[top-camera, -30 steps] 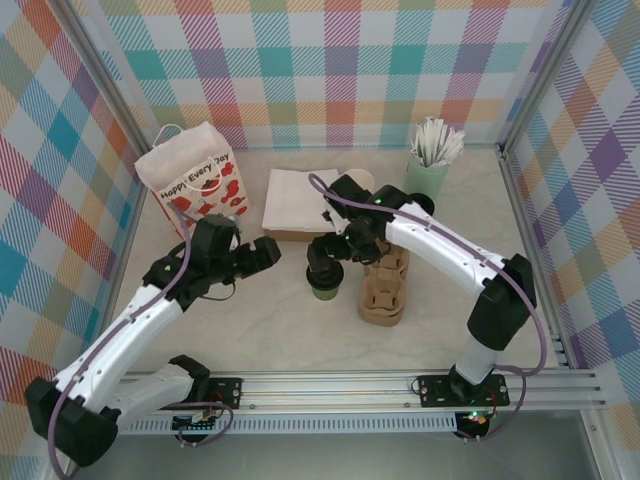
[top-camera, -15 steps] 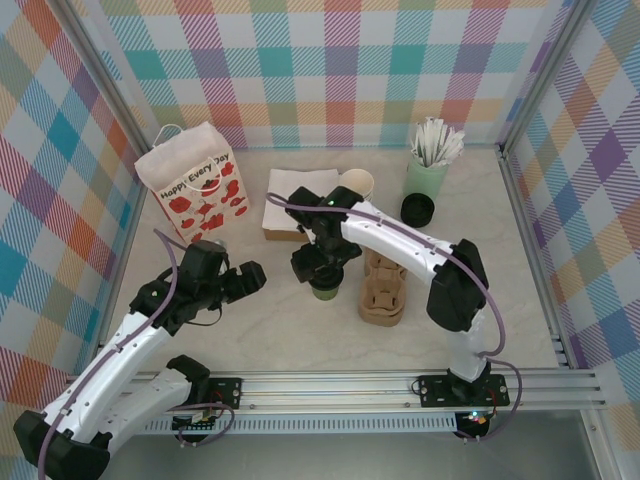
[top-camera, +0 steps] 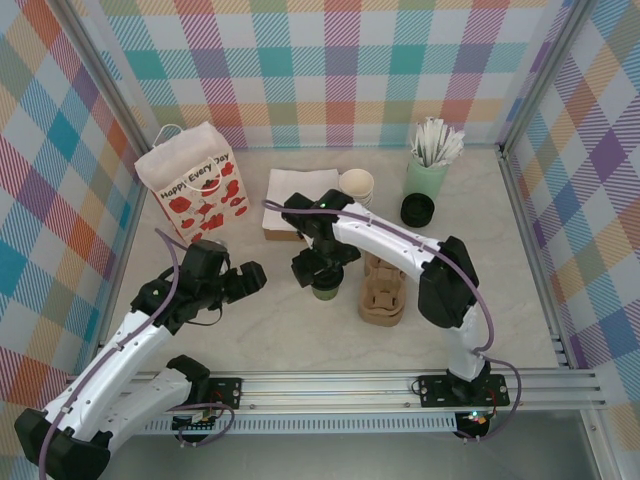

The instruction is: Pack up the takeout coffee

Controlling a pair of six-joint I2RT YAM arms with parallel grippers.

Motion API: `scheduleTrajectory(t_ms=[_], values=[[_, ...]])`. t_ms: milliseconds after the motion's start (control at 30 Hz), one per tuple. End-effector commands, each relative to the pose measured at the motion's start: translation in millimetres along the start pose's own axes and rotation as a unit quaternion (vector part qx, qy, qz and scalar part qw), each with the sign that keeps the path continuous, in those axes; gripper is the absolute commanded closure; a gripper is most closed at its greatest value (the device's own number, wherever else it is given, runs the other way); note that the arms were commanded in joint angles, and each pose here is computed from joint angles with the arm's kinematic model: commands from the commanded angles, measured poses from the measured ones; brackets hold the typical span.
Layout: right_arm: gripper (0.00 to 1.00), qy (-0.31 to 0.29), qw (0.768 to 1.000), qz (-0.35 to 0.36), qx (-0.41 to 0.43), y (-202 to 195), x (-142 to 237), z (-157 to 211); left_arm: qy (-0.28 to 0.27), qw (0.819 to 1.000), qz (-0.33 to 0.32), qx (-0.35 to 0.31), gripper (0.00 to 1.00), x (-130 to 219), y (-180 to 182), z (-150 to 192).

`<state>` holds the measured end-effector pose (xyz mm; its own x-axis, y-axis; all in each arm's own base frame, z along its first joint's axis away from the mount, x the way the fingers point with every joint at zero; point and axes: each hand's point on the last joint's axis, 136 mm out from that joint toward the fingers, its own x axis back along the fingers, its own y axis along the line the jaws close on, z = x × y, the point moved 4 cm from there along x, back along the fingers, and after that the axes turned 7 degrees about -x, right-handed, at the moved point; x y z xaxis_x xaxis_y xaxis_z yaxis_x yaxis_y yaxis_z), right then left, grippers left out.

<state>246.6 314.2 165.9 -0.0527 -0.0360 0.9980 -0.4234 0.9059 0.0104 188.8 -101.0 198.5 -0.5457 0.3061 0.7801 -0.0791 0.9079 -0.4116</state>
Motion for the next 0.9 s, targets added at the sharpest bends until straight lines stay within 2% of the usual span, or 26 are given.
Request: scheduleTrajectory(t_ms=[0, 600, 867], values=[[0.00, 0.006, 1.000, -0.002, 0.011, 4.8, 2.4, 0.7, 0.000, 1.000, -0.010, 0.007, 0.10, -2.2, 5.1, -0.5], [0.00, 0.037, 0.999, 0.021, 0.012, 4.2, -35.8, -0.3, 0.002, 1.000, -0.015, 0.008, 0.10, -3.9, 7.2, 1.1], [0.15, 0.042, 0.999, 0.017, 0.006, 4.2, -39.5, 3.1, -0.001, 1.000, -0.019, 0.013, 0.10, -4.3, 8.7, 0.7]])
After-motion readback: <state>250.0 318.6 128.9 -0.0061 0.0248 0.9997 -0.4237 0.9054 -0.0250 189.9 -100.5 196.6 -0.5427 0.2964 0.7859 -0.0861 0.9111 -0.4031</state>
